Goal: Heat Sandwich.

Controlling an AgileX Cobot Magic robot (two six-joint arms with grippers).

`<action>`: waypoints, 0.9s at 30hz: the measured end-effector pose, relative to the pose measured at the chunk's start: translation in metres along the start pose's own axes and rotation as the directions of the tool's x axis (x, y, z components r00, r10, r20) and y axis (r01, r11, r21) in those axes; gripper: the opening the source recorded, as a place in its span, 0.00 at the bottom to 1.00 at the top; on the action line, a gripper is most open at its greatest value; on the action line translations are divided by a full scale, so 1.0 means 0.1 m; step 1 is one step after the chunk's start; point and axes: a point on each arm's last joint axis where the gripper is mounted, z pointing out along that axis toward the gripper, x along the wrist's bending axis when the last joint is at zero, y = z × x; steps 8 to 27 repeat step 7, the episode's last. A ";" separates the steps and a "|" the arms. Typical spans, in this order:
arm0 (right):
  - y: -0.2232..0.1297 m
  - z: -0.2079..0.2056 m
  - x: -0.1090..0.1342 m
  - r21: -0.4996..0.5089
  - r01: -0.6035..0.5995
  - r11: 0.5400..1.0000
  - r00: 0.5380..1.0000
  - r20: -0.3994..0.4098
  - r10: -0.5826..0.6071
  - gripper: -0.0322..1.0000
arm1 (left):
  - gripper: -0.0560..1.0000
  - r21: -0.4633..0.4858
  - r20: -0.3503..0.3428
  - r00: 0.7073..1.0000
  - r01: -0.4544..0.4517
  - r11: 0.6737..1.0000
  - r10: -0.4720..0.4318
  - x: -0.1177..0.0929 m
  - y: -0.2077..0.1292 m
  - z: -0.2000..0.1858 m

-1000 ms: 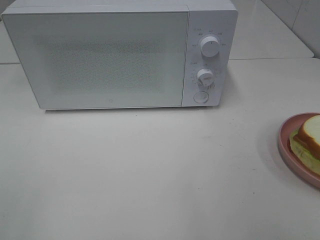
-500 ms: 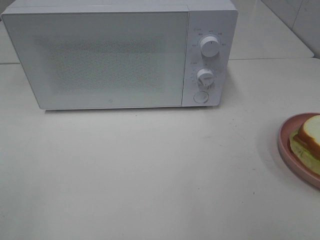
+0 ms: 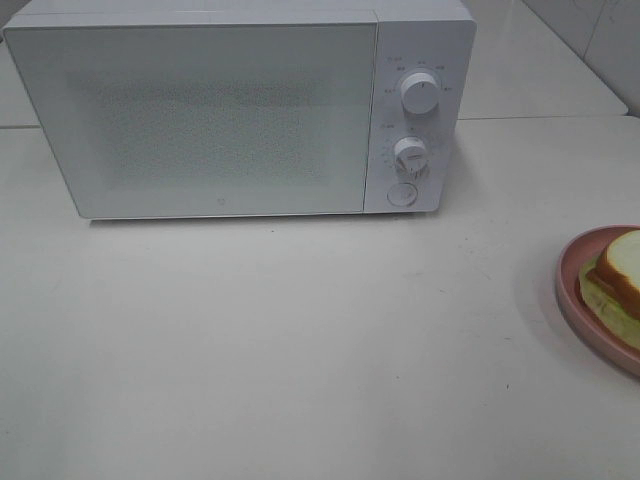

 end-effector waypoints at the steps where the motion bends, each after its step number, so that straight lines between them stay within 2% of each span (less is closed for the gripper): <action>1: 0.00 0.00 0.00 0.000 0.000 1.000 1.000 0.000 0.000 0.76 | 0.97 0.000 0.000 1.000 0.000 1.000 0.000 0.00 0.00 0.00; 27: 0.00 0.00 0.00 0.000 0.000 1.000 1.000 0.000 0.000 0.76 | 0.97 0.000 0.000 1.000 0.000 1.000 0.000 0.00 0.00 0.00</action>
